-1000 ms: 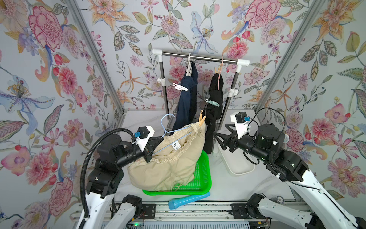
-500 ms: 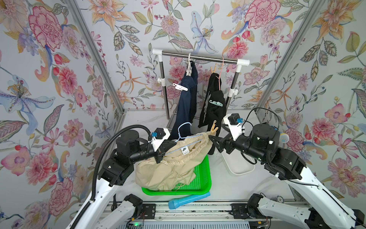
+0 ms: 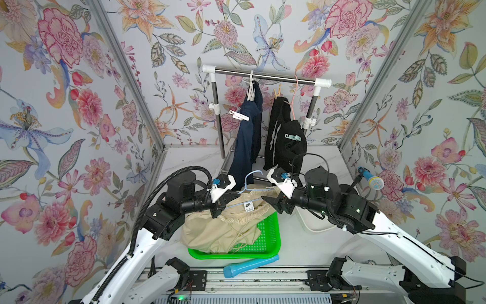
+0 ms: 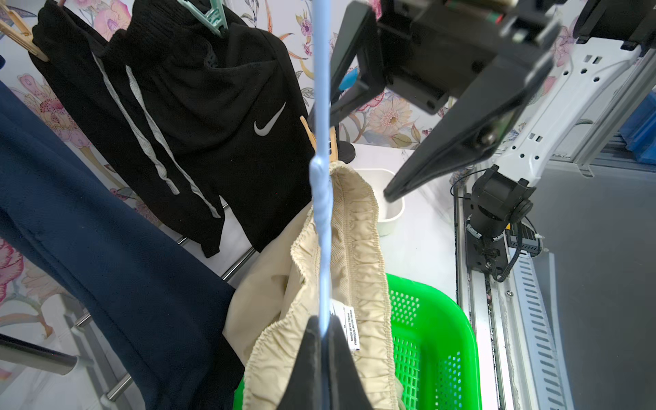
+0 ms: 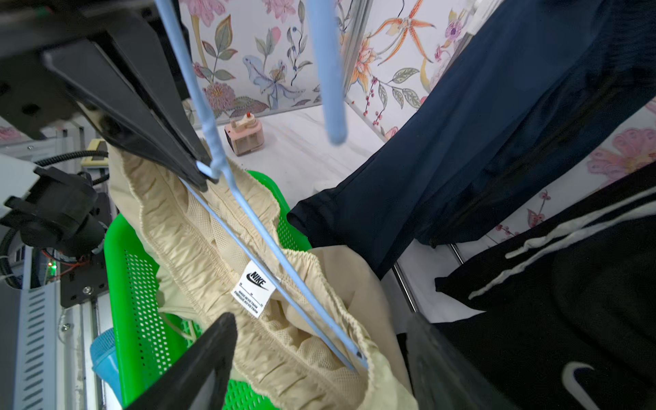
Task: Remove the clothespins securing shorts to the hanger
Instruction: Adjust the hanger in the basket.
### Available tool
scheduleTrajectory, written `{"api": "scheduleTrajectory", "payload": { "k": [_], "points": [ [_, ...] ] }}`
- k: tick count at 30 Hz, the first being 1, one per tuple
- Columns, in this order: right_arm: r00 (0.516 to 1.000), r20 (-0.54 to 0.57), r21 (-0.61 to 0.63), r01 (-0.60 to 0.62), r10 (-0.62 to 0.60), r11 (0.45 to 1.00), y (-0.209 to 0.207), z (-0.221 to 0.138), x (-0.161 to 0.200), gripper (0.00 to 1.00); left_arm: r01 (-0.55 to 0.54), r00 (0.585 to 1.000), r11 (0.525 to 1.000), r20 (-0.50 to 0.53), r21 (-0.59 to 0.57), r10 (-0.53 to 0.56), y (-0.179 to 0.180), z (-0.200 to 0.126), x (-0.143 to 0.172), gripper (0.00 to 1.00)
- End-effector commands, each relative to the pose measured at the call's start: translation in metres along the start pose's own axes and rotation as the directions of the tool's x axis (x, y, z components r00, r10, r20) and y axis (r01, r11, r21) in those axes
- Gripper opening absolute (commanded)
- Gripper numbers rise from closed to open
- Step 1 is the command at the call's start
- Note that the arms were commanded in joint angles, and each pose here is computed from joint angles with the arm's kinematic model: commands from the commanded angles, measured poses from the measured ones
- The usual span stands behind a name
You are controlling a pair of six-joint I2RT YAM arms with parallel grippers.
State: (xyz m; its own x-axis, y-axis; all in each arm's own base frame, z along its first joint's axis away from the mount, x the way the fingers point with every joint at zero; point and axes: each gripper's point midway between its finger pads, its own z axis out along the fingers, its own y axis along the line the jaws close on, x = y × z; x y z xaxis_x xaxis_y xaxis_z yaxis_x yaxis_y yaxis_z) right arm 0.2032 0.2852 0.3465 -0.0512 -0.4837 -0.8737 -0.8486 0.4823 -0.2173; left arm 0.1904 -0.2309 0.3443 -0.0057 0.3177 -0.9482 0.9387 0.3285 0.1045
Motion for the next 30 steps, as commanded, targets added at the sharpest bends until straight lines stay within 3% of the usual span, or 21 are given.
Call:
{"api": "scheduleTrajectory", "payload": {
  "k": [1, 7, 9, 17, 22, 27, 30],
  "points": [
    [0.997, -0.015, 0.047, 0.082, -0.081, 0.996, -0.004, 0.01, 0.009, 0.75, -0.06, 0.996, 0.998, 0.07, 0.027, 0.058, -0.01, -0.01, -0.022, 0.0],
    [0.994, 0.008, 0.117, 0.105, -0.107, 0.988, -0.013, 0.017, 0.012, 0.74, -0.075, 0.994, 0.995, 0.088, 0.066, 0.069, -0.02, -0.015, -0.027, 0.0],
    [0.993, 0.01, 0.116, 0.115, -0.117, 0.987, -0.013, 0.019, 0.015, 0.69, -0.074, 0.994, 0.995, 0.082, 0.061, 0.069, -0.02, -0.016, -0.026, 0.0],
    [0.983, 0.073, 0.098, 0.159, -0.166, 0.982, -0.005, 0.017, 0.013, 0.2, -0.026, 0.998, 0.999, 0.064, 0.03, 0.024, -0.012, -0.013, -0.023, 0.0],
    [0.963, 0.123, 0.095, 0.229, -0.24, 0.969, 0.0, 0.007, 0.002, 0.0, -0.019, 1.0, 1.0, 0.016, -0.001, 0.019, -0.002, -0.009, -0.02, 0.11],
    [0.943, 0.116, 0.086, 0.303, -0.311, 0.949, 0.007, 0.006, -0.002, 0.0, -0.045, 0.999, 0.999, 0.0, 0.022, 0.045, 0.001, -0.005, -0.027, 0.23],
    [0.926, 0.108, 0.085, 0.353, -0.361, 0.932, 0.013, 0.009, -0.003, 0.0, -0.066, 0.997, 0.998, -0.028, 0.013, 0.066, 0.006, -0.003, -0.028, 0.4]
  ]
}}
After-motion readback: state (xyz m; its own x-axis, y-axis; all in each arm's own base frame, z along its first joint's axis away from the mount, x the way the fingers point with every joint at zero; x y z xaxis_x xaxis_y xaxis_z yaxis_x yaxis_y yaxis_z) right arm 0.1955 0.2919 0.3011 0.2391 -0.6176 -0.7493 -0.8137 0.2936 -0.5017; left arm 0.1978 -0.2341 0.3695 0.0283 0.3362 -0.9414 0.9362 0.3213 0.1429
